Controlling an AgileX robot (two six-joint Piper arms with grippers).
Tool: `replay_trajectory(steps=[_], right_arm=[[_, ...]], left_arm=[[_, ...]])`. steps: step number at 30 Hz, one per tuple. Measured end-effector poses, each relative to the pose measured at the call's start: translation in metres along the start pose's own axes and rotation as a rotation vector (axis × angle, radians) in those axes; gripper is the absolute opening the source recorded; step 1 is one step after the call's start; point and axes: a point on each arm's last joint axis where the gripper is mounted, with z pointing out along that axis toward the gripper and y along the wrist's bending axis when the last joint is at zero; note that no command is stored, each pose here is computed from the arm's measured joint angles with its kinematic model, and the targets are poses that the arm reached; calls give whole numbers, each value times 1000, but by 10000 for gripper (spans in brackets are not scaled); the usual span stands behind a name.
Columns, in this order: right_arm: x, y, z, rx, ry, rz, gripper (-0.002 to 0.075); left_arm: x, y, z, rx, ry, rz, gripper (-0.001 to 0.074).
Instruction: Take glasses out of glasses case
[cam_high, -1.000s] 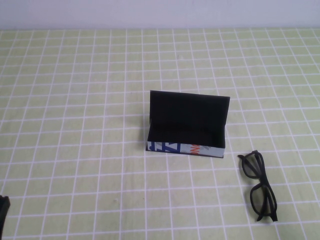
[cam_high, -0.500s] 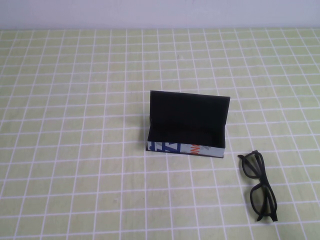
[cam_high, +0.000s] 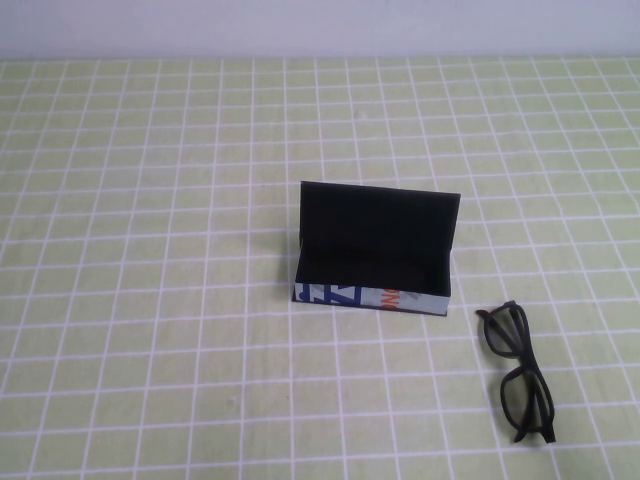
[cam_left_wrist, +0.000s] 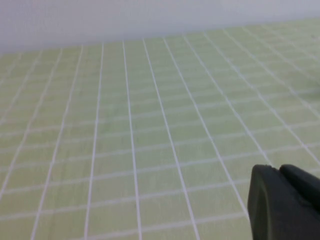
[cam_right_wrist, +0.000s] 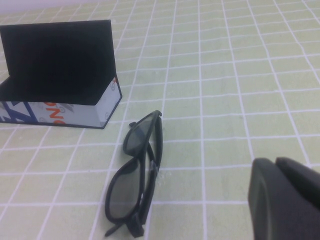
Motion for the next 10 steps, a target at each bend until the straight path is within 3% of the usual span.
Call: replay_trajectory(steps=[4,10], right_arm=[[0,0,0,0,0,0,-18],[0,0,0,0,0,0,-18]], left_arm=[[11,-1,-1,11,116,-28,-4],[11,-1,-1,10,122,-33,-4]])
